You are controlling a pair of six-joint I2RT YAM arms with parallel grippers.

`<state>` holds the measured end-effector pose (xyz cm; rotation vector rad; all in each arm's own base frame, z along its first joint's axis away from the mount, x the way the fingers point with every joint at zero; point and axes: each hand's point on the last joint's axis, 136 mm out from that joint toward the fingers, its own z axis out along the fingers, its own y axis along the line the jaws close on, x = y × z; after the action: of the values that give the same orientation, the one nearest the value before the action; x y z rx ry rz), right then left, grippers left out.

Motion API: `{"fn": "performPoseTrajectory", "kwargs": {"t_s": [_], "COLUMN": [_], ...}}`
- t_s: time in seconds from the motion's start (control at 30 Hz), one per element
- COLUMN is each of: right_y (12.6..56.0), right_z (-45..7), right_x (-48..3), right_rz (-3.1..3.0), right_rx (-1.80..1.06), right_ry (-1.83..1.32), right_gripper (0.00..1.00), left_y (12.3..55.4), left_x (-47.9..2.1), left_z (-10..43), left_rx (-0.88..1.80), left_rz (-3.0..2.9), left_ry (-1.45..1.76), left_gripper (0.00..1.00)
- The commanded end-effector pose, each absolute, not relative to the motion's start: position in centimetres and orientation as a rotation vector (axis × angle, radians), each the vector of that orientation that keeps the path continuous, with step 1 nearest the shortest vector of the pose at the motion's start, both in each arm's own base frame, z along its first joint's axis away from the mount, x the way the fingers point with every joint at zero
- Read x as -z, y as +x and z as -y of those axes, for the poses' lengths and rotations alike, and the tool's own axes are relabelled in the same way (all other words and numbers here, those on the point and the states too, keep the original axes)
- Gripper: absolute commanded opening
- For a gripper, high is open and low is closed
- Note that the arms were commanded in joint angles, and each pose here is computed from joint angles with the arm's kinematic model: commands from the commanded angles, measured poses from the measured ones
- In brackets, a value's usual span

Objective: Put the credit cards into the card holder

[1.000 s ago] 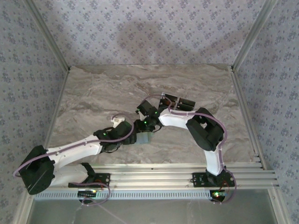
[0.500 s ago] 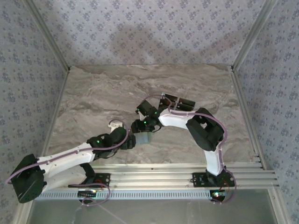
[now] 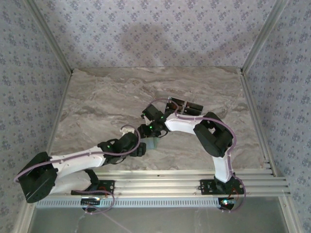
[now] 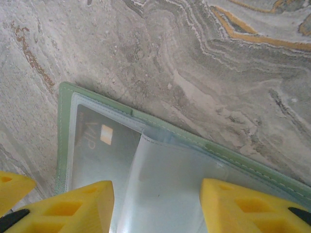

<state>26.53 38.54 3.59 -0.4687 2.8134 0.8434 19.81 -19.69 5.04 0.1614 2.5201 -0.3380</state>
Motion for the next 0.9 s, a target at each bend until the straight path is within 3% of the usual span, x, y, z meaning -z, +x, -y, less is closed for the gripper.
{"fn": "performPoseTrajectory", "kwargs": {"t_s": [0.0, 0.5, 0.87], "right_y": [24.2, 24.4, 25.2], "right_z": [-37.1, -37.3, -36.8], "right_x": [-0.9, -1.6, -5.2], "right_rz": [-2.938, -2.934, -2.851], "right_rx": [-0.774, -0.797, -0.848], "right_ry": [-0.462, -0.428, -0.388], "right_gripper": [0.53, 0.53, 0.53], "left_y": [21.5, 21.4, 20.9], "left_x": [-7.1, -4.2, -3.1], "left_z": [21.0, 18.7, 17.7], "left_rx": [0.337, 0.113, 0.076], "left_rz": [-2.451, -2.531, -2.552], "left_ry": [0.166, 0.128, 0.105], "left_gripper": [1.00, 1.00, 0.99]}}
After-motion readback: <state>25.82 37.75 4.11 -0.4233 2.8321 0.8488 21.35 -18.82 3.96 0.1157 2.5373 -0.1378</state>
